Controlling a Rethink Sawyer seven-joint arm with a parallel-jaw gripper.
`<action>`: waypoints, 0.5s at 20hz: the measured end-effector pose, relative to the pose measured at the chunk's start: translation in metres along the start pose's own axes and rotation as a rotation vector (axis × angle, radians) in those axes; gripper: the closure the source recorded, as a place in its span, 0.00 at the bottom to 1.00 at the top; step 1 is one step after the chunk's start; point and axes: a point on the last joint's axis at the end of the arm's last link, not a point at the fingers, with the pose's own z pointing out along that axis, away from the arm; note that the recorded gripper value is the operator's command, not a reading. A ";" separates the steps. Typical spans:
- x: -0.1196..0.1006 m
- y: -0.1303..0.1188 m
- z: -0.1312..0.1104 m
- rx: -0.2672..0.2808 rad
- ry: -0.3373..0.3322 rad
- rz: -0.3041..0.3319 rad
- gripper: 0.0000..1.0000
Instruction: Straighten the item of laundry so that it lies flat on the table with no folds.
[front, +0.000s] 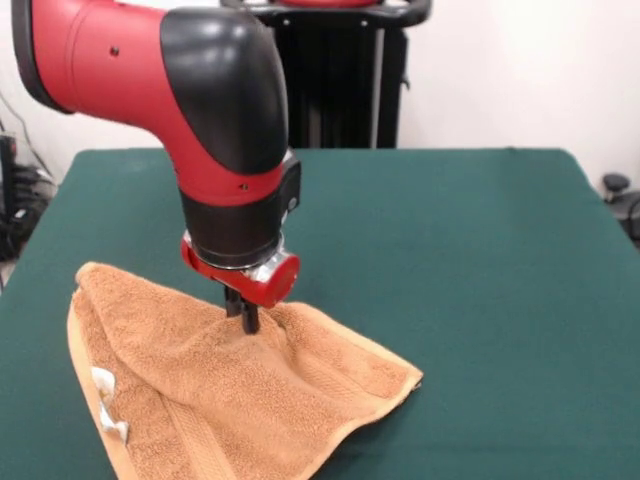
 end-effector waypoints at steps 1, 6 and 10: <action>0.000 0.000 0.002 0.000 0.001 0.000 1.00; -0.002 0.003 0.005 -0.024 -0.007 0.003 1.00; -0.008 0.006 0.007 -0.067 -0.011 0.012 1.00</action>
